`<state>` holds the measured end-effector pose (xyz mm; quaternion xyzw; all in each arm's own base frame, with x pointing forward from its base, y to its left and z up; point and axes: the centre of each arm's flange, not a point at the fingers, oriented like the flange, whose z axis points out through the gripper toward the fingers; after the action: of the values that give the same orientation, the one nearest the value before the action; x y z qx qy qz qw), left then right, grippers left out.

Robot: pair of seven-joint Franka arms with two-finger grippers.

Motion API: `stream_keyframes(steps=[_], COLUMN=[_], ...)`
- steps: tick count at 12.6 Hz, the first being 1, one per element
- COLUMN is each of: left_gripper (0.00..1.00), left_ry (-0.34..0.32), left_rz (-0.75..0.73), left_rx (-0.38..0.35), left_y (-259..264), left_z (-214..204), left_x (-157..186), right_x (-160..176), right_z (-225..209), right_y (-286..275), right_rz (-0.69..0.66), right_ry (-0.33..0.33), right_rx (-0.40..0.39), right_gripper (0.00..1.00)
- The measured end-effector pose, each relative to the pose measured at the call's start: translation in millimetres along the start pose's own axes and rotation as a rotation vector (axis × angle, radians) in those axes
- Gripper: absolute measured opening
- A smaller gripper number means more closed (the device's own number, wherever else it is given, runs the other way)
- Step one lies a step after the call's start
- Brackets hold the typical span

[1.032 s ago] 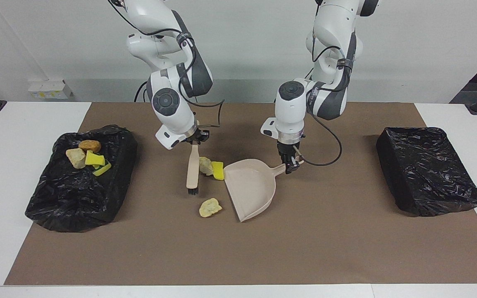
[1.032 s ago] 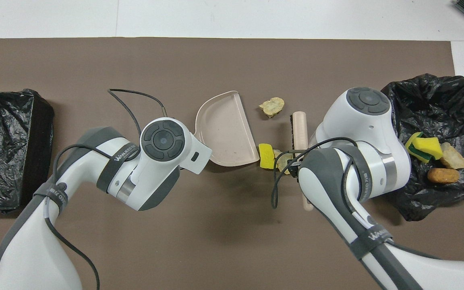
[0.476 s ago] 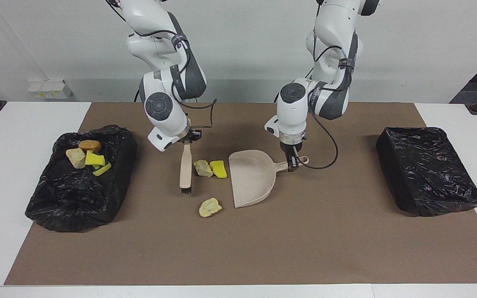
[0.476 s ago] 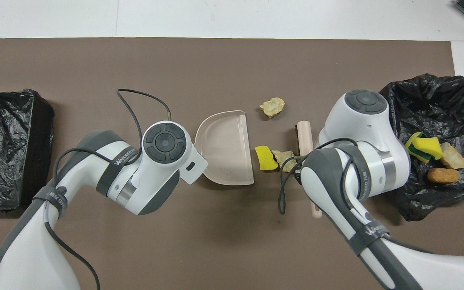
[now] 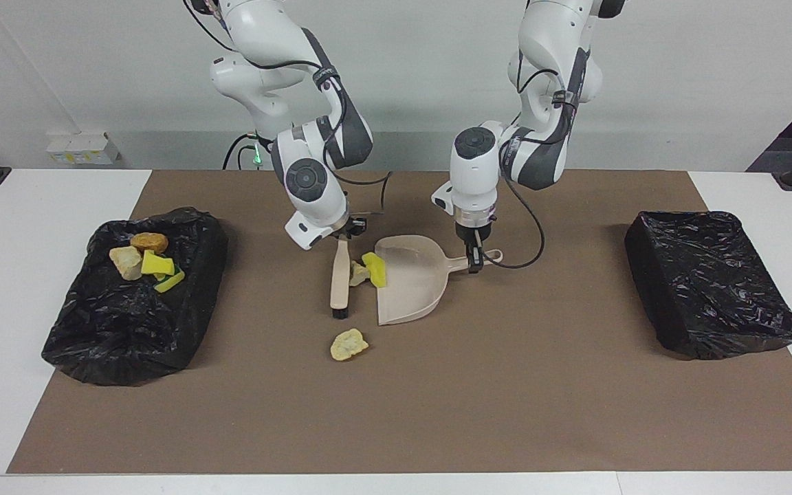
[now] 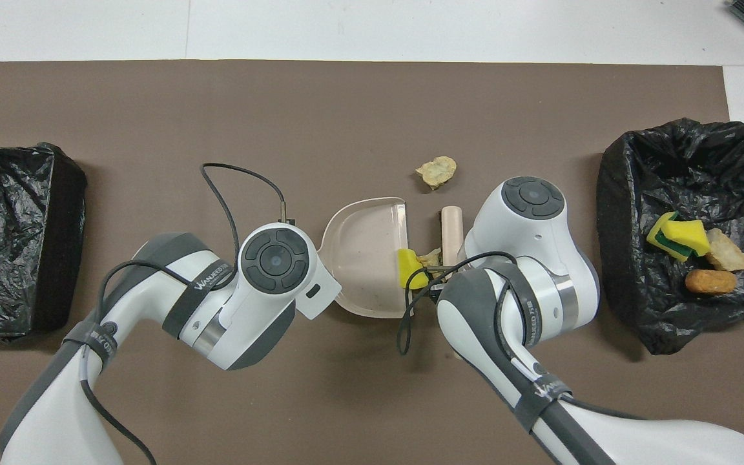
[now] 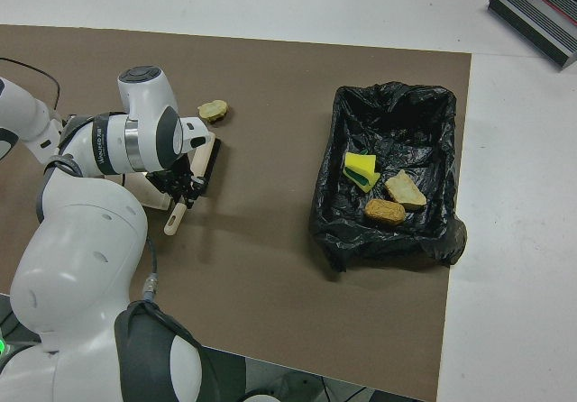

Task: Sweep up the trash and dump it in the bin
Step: 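Brush the sponge and bread bits into the dustpan with the right gripper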

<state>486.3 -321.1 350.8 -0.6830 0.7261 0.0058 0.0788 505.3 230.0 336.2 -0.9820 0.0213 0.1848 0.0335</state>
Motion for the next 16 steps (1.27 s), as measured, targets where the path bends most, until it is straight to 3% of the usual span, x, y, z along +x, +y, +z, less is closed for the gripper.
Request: stream_keyframes(steps=[7,13,16], left_gripper=[0.32,0.32,0.32], left_ry=[0.002,-0.001,-0.002], left_rz=[-0.031,-0.12,-0.15], left_rx=[0.001,-0.003,-0.004], left_y=[1.8,4.8,6.5], left_z=[4.1,4.5,4.9], left_x=[-4.1,-6.3,-7.3], right_x=[-1.3,-9.3,-12.2], right_z=[-0.2,14.1,4.8], right_y=[-7.5,-58.5,-74.6], right_rz=[-0.006,0.024,0.06], right_ry=[0.011,0.034,0.009], right_rx=[0.016,0.143,0.259], right_gripper=[0.26,0.26,0.26])
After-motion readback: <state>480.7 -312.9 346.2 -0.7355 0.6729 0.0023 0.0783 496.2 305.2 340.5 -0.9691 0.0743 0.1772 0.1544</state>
